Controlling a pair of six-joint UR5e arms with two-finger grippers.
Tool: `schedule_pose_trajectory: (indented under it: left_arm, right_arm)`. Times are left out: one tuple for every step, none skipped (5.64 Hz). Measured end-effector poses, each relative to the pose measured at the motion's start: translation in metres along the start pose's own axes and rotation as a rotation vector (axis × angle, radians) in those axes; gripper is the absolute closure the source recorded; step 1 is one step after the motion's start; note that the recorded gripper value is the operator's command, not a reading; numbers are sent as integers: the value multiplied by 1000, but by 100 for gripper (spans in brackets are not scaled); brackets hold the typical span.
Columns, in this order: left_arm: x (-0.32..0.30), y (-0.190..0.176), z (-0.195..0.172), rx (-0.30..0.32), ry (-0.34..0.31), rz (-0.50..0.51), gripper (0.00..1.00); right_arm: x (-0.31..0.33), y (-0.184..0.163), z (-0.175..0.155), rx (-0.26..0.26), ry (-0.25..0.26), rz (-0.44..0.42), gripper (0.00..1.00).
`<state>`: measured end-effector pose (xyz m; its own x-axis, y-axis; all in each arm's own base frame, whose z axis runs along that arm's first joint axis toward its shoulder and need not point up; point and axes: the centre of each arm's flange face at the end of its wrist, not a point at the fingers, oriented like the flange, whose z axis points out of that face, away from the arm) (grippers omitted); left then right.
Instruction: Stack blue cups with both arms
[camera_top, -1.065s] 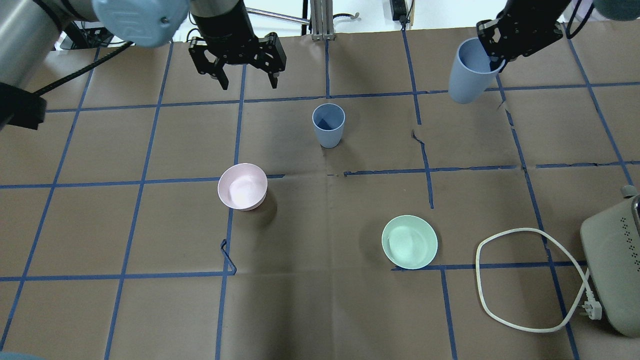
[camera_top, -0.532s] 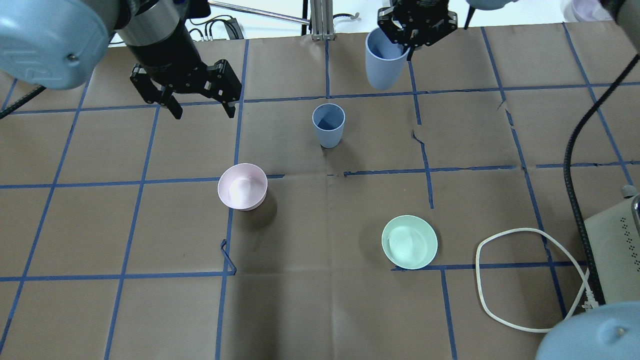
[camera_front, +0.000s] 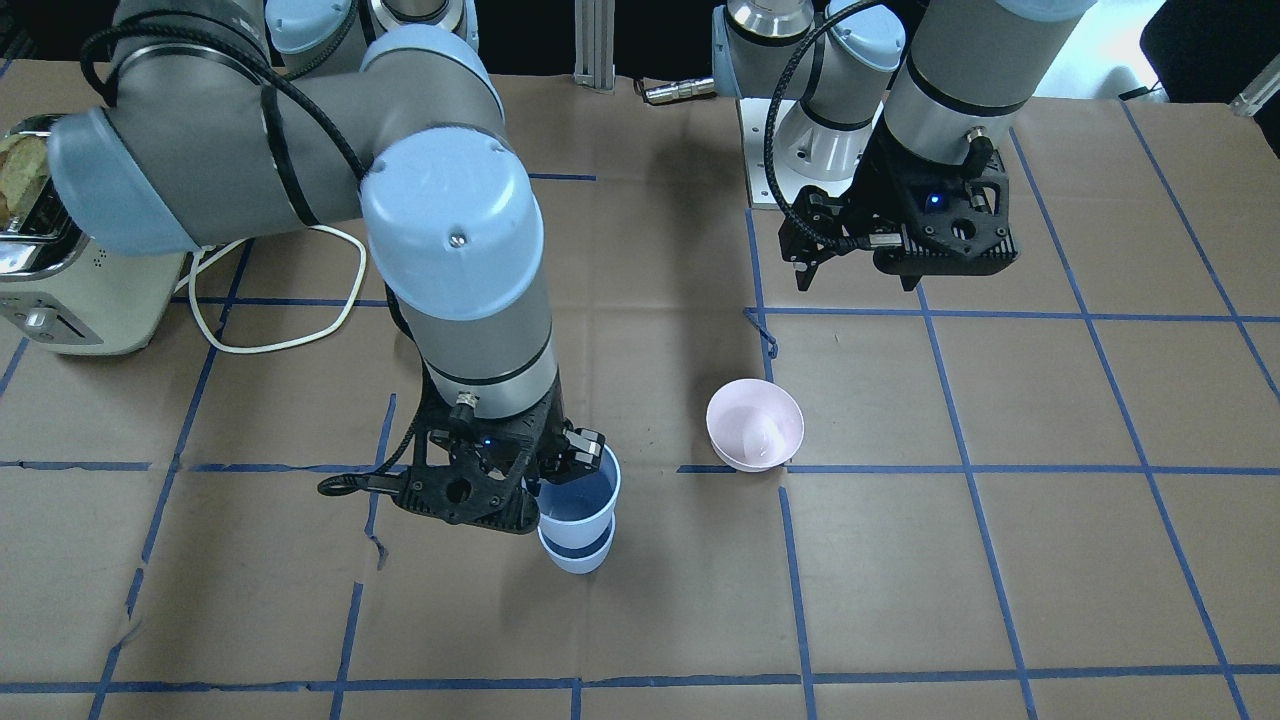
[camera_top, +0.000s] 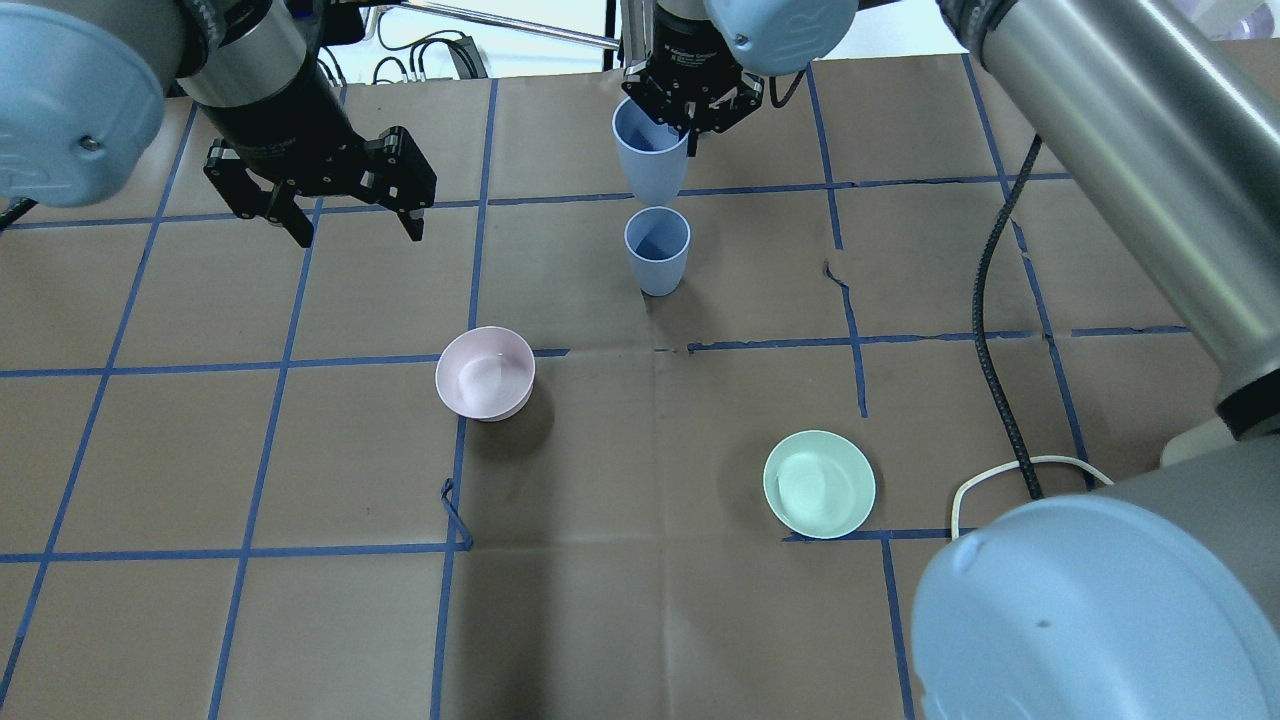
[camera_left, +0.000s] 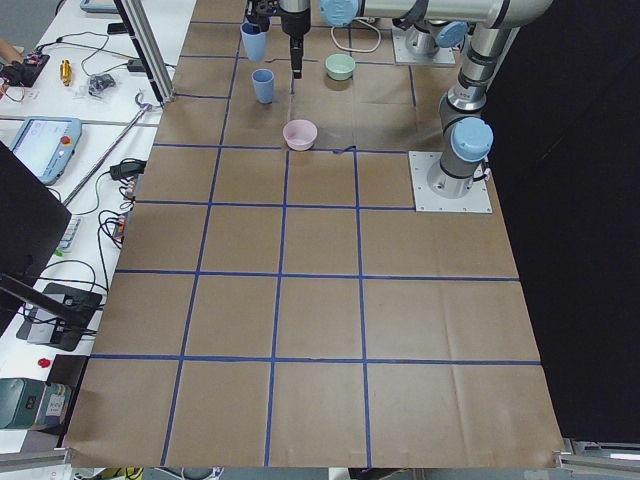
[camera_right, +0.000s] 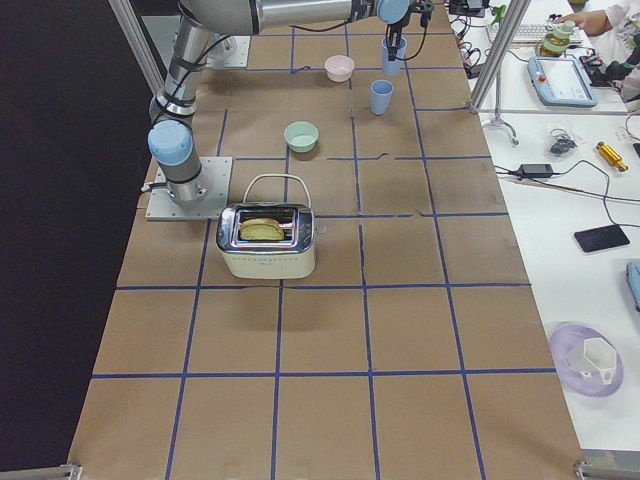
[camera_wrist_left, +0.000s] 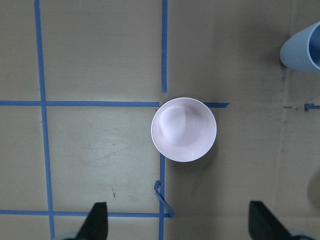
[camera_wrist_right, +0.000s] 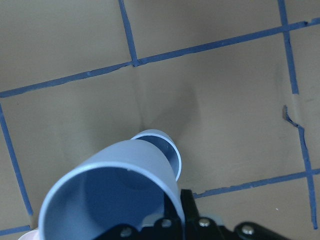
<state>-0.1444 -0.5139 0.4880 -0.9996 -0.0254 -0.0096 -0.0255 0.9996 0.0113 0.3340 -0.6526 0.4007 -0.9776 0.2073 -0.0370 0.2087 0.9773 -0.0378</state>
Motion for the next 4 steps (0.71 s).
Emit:
schedule_pose_trajectory:
  left_arm:
    - [0,2,-2,1,-5,-8,1]
    - [0,6,-4,3,-5,-12,1]
    - [0,7,-4,2,0,-13,1]
    - [0,7,-3,2,3,-14,1]
  right_arm:
    - [-6,-2,27,-27,15,0,93]
    - [-6,-2,47,-52,30,-1,93]
    - [-5,-1,57,-66,39,-5,93]
    - [-5,0,63,-75,44,-8,90]
